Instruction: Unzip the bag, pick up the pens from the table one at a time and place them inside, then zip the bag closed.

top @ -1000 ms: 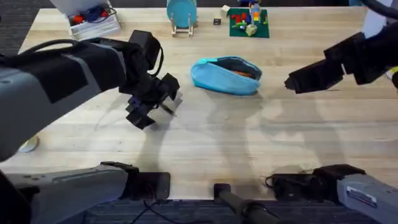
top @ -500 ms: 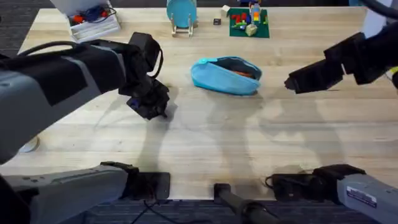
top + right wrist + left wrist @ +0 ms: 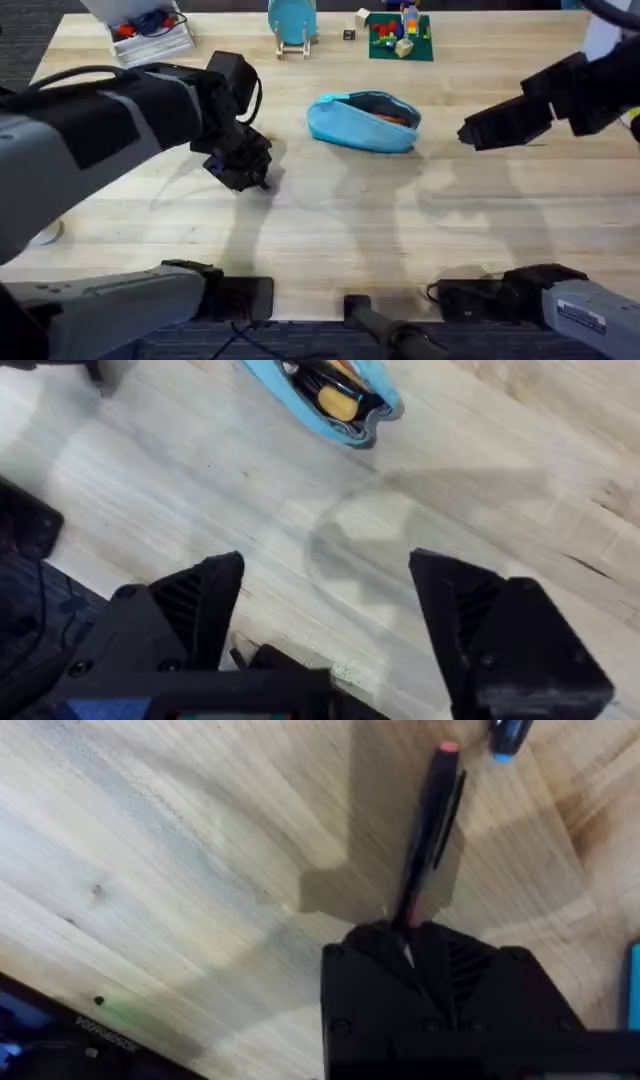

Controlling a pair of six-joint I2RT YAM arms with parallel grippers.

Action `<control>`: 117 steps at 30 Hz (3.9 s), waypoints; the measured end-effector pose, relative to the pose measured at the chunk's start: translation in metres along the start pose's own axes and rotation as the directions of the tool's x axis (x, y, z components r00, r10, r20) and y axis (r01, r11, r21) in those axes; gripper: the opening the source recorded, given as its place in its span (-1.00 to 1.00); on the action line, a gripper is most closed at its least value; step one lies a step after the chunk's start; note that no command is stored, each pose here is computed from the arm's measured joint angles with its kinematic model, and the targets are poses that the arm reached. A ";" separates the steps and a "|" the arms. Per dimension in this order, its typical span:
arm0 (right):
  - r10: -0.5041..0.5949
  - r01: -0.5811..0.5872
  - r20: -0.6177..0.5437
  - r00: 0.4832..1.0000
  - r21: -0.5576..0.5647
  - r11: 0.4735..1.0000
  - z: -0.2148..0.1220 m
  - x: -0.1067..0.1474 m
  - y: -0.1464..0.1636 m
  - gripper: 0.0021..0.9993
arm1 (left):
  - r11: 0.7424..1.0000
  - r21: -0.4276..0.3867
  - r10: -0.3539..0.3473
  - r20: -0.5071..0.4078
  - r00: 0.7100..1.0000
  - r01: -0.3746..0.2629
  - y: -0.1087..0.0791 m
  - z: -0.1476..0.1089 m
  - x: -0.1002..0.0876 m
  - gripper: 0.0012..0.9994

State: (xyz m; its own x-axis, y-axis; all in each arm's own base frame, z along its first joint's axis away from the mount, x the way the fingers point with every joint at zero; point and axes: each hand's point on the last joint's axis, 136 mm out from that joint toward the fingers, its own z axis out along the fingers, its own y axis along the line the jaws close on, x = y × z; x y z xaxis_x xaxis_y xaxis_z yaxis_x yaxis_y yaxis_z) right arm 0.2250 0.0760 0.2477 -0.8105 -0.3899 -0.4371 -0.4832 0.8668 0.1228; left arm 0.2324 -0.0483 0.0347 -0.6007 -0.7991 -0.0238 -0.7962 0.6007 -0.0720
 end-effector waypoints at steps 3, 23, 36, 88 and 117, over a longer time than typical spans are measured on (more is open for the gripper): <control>0.000 0.000 0.000 1.000 0.000 1.000 0.000 0.000 0.000 1.00 | 0.999 -0.004 0.035 -0.002 0.999 -0.035 -0.001 -0.001 0.000 -0.92; 0.000 0.000 0.000 1.000 0.000 1.000 0.000 0.000 0.000 1.00 | 0.932 0.022 0.358 0.121 0.926 -0.363 -0.047 -0.075 -0.035 -0.92; 0.000 0.000 0.000 1.000 0.000 1.000 0.000 0.000 0.000 1.00 | 0.726 0.049 0.644 0.302 0.703 -0.686 -0.097 -0.151 -0.044 -0.92; 0.000 0.000 0.000 1.000 0.000 1.000 0.000 0.000 0.000 1.00 | -0.704 -0.210 0.483 0.558 -0.674 -0.678 -0.178 -0.191 0.099 -0.92; 0.000 0.000 0.000 1.000 0.000 1.000 0.000 0.000 0.000 1.00 | -0.765 -0.105 0.480 0.565 -0.671 -0.636 -0.221 -0.115 0.106 -0.92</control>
State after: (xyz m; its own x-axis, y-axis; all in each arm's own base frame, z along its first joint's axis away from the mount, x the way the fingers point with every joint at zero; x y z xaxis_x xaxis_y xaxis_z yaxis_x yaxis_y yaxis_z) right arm 0.2250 0.0760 0.2477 -0.8103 -0.3902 -0.4372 -0.4836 0.8667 0.1226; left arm 0.3362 -0.2629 0.1627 0.0611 0.8105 -0.5825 0.9833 0.0515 0.1748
